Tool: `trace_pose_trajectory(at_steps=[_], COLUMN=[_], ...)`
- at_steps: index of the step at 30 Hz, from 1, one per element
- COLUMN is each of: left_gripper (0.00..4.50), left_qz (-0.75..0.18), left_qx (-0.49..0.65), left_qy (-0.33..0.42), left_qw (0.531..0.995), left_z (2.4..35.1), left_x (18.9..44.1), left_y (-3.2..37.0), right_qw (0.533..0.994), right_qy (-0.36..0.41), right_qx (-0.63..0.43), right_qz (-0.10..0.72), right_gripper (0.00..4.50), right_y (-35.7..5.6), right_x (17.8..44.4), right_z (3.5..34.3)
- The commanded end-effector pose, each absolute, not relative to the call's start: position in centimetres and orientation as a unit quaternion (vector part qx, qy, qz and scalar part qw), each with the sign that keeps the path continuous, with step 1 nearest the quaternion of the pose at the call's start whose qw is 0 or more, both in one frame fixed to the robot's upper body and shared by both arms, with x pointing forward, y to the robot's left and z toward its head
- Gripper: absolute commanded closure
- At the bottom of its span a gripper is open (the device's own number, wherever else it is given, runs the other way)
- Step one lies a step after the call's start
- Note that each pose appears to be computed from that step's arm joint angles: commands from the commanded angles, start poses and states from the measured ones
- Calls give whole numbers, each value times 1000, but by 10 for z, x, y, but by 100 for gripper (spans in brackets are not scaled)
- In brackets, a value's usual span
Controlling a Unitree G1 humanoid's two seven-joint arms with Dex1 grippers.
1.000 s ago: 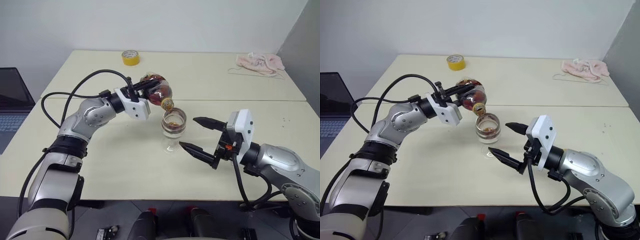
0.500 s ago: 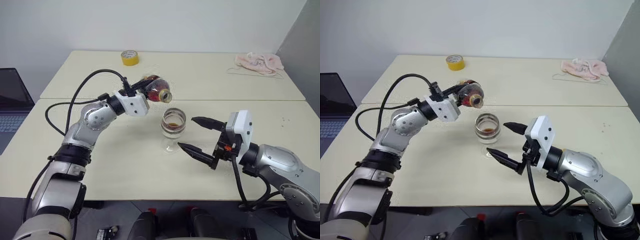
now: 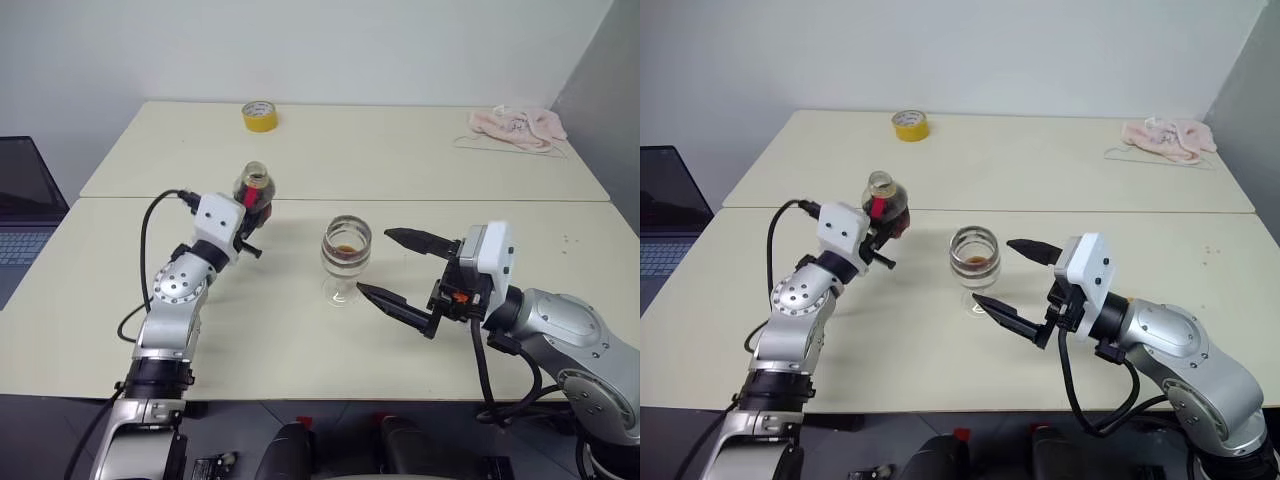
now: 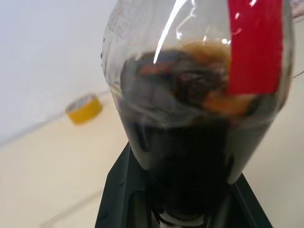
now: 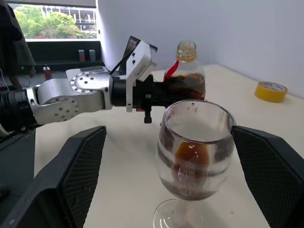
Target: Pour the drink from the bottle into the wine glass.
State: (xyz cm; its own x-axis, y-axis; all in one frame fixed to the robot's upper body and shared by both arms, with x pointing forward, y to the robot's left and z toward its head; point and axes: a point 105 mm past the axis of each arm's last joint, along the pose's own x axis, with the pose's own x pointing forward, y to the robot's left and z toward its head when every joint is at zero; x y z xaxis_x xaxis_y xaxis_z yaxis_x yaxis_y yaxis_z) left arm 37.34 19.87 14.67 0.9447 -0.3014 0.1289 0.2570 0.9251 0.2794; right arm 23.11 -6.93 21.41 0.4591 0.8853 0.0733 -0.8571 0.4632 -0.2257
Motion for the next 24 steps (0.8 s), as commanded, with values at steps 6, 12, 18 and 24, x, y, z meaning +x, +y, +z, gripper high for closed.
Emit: trace_pose_trajectory(at_steps=[6,12,18,24], left_gripper=[382,382,382,382], left_qz=[-86,-71,-76,-75], left_qx=[43,24,23,16], left_qy=[-77,-50,-42,-35], left_qw=[992,996,996,996], left_z=[144,127,122,117], left_x=[375,379,381,384], left_y=[227,239,238,234], right_qw=[840,829,826,815], right_qy=[-120,-112,-101,-106], right_qx=[-79,-86,-114,-133], right_qz=[523,541,543,554], right_gripper=[0,0,0,0], right_y=[-68,-65,-75,-75], right_x=[228,225,225,227], right_z=[224,225,230,241])
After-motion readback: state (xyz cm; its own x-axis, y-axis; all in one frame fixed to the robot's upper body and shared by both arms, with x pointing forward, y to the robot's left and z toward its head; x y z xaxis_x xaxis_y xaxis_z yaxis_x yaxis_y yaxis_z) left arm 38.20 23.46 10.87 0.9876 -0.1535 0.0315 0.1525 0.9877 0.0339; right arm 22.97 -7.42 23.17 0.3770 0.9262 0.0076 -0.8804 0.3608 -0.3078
